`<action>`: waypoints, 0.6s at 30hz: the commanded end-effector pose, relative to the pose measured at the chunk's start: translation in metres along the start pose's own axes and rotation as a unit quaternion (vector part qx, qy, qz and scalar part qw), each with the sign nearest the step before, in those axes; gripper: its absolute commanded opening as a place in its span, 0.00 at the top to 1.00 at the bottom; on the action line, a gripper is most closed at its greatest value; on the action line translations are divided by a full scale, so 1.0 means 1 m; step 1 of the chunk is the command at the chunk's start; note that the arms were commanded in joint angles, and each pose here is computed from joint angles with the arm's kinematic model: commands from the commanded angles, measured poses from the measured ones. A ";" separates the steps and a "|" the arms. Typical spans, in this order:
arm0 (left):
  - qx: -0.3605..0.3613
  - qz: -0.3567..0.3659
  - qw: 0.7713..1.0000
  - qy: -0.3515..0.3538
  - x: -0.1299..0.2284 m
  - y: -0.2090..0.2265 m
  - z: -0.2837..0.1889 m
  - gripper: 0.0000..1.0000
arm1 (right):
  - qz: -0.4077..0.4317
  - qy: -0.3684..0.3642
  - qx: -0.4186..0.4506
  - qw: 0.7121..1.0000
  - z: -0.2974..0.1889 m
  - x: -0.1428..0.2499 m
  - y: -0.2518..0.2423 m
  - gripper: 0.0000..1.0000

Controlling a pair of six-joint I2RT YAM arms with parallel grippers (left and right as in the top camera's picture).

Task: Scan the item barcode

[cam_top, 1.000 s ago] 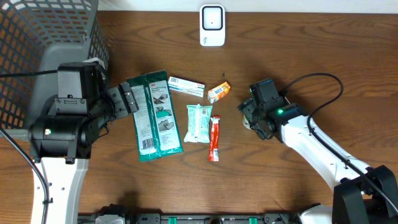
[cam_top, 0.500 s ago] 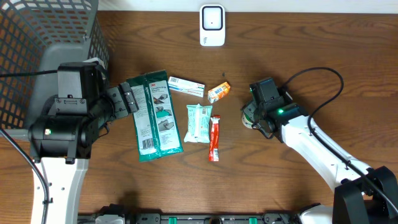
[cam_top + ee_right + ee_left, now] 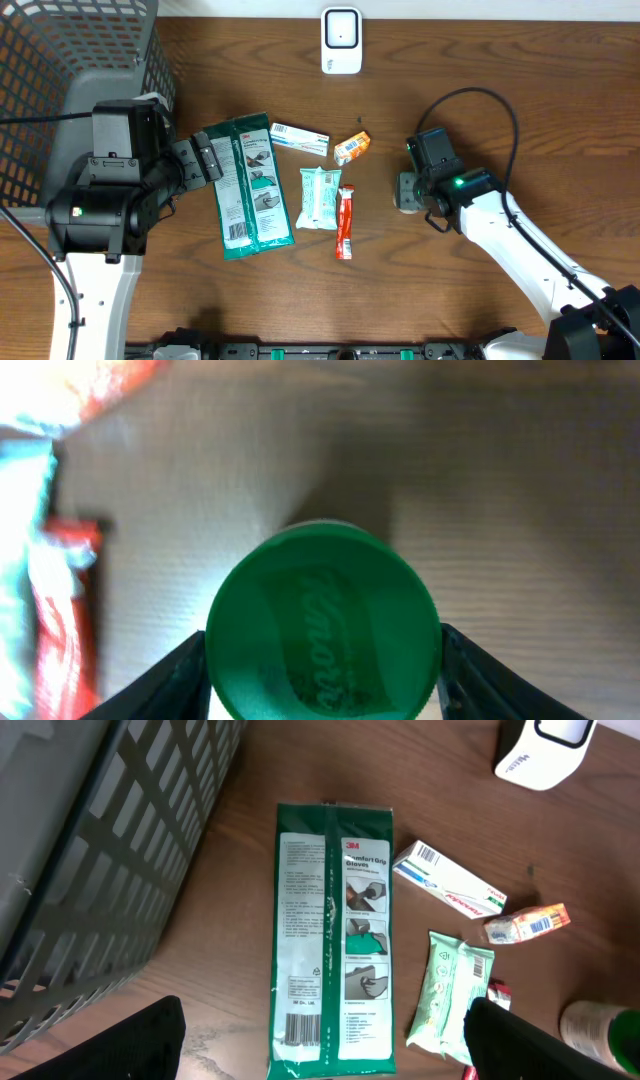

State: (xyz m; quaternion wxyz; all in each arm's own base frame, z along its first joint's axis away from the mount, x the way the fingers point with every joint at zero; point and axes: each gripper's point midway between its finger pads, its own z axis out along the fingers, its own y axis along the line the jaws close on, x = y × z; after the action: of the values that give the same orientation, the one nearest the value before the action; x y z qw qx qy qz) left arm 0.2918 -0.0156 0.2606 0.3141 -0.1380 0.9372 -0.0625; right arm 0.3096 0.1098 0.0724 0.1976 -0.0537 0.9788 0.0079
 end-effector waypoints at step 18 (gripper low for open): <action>-0.005 0.010 1.000 -0.005 -0.003 0.002 -0.002 0.10 | 0.082 -0.028 -0.009 0.996 -0.032 -0.031 0.003 0.01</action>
State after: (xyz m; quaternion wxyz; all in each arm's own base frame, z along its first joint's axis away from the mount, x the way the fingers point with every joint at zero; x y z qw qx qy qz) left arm 0.2921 -0.0156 0.2609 0.3148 -0.1379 0.9370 -0.0627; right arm 0.3248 0.1134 0.1072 0.2226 -0.1053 0.9692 -0.0033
